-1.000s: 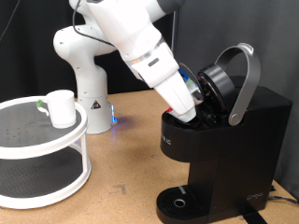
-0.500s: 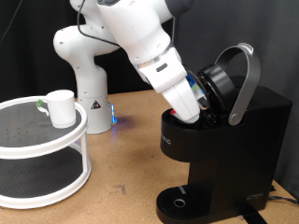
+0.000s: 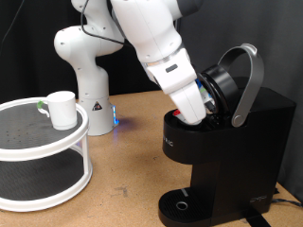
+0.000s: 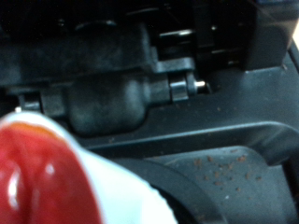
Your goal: Make a cup of coffee with the keurig machine
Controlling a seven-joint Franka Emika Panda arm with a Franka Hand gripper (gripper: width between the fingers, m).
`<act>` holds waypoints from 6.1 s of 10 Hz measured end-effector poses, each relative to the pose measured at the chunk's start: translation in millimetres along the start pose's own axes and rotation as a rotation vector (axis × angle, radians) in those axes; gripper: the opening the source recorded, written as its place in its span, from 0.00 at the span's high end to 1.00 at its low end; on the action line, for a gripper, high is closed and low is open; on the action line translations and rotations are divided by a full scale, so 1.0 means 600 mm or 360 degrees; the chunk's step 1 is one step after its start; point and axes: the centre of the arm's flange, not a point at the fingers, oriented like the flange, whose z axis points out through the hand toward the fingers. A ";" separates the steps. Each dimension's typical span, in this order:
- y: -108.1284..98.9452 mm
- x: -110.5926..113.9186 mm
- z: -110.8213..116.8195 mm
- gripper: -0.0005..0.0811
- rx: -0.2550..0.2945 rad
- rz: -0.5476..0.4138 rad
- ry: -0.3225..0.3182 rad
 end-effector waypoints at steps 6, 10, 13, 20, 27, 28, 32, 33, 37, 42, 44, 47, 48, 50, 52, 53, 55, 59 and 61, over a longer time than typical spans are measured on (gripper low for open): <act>-0.010 0.009 0.002 0.81 -0.0083 -0.0091 -0.0089; -0.011 0.010 0.002 0.81 -0.0086 -0.0094 -0.0090; -0.014 0.011 0.011 0.49 -0.0080 -0.0099 -0.0105; -0.022 0.020 0.008 0.01 -0.0027 -0.0143 -0.0001; -0.059 -0.008 -0.076 0.01 0.0111 -0.0252 0.0001; -0.060 -0.011 -0.079 0.01 0.0095 -0.0246 -0.0016; -0.054 -0.024 -0.063 0.01 0.0045 -0.0198 -0.0086; -0.052 -0.030 -0.056 0.01 0.0037 -0.0192 -0.0097; -0.038 -0.047 -0.032 0.01 -0.0017 -0.0165 -0.0090; -0.026 -0.060 -0.018 0.01 -0.0038 -0.0135 -0.0086; -0.023 -0.061 -0.016 0.01 -0.0037 -0.0127 -0.0089; -0.021 -0.058 -0.014 0.01 -0.0035 -0.0112 -0.0087; -0.021 -0.057 -0.013 0.01 -0.0036 -0.0100 -0.0090; -0.021 -0.054 -0.009 0.01 -0.0043 -0.0071 -0.0095; -0.019 -0.051 -0.001 0.01 -0.0048 -0.0067 -0.0106; -0.021 -0.050 0.001 0.01 -0.0049 -0.0071 -0.0107; -0.022 -0.048 0.002 0.01 -0.0054 -0.0074 -0.0106; -0.021 -0.049 0.001 0.01 -0.0017 -0.0065 -0.0060; -0.020 -0.050 0.001 0.01 0.0053 -0.0076 0.0027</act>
